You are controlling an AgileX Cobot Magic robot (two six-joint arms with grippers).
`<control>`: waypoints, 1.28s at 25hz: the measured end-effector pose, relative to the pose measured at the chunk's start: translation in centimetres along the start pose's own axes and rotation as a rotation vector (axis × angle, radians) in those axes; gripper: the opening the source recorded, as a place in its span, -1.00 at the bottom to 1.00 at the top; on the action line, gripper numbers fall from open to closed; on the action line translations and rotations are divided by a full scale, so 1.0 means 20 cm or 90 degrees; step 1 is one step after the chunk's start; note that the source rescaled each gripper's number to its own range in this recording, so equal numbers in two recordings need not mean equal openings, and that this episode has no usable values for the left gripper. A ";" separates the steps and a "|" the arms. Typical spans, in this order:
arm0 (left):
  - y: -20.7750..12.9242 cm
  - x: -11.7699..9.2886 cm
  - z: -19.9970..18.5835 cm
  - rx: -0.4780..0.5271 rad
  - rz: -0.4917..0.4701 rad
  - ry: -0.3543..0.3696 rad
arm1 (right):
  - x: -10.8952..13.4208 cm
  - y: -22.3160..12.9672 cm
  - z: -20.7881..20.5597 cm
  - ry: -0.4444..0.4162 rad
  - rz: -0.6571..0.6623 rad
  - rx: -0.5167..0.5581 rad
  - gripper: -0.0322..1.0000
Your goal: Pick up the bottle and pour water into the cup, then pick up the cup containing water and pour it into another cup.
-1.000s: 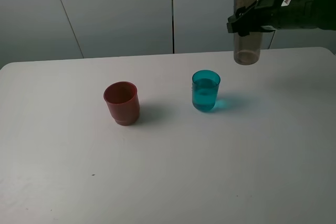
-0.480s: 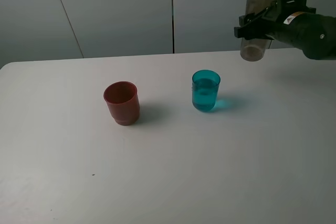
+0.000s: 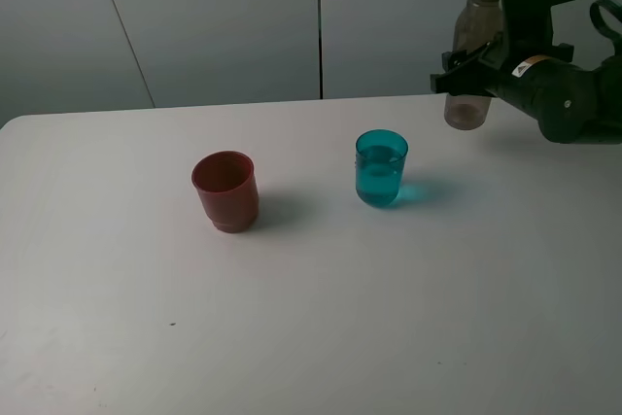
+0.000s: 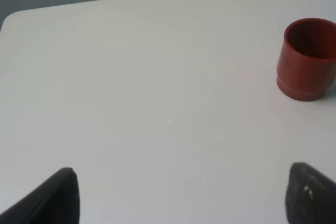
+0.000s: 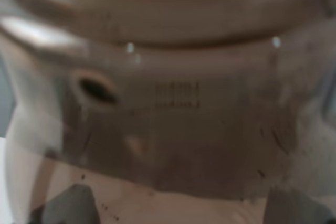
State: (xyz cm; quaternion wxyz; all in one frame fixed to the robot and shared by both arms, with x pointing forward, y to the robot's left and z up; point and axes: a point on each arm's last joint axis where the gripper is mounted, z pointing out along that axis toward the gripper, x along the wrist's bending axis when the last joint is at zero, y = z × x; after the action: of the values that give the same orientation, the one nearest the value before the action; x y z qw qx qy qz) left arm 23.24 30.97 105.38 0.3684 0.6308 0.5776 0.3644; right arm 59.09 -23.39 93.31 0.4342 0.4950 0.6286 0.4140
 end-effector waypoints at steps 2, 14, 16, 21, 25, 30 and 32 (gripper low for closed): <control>0.00 0.00 0.00 0.000 0.000 0.000 | 0.01 -0.01 0.00 0.006 0.003 0.000 -0.94; 0.00 0.00 0.00 0.000 0.000 0.000 | 0.06 -0.16 0.06 0.047 0.020 0.049 -0.94; 0.00 0.00 0.00 0.000 0.000 0.000 | 0.06 -0.19 0.06 0.050 0.019 0.058 -0.94; 0.00 0.00 0.00 0.000 0.000 0.000 | 0.08 -0.22 0.07 0.068 0.002 0.068 -0.94; 0.00 0.00 0.00 0.000 0.000 0.000 | 0.08 -0.22 0.07 0.074 0.010 0.069 -0.94; 0.00 0.00 0.00 0.000 0.000 0.000 | 0.08 -0.22 0.07 0.074 0.022 0.070 0.62; 0.00 0.00 0.00 0.000 0.000 0.000 | 0.08 -0.22 0.07 0.075 0.022 0.079 0.92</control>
State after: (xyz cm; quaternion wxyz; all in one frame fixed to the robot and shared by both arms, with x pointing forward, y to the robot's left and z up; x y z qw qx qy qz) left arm 23.24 30.97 105.38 0.3684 0.6308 0.5776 0.3644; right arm 58.98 -22.43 88.44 0.3579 0.5063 0.6689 0.4100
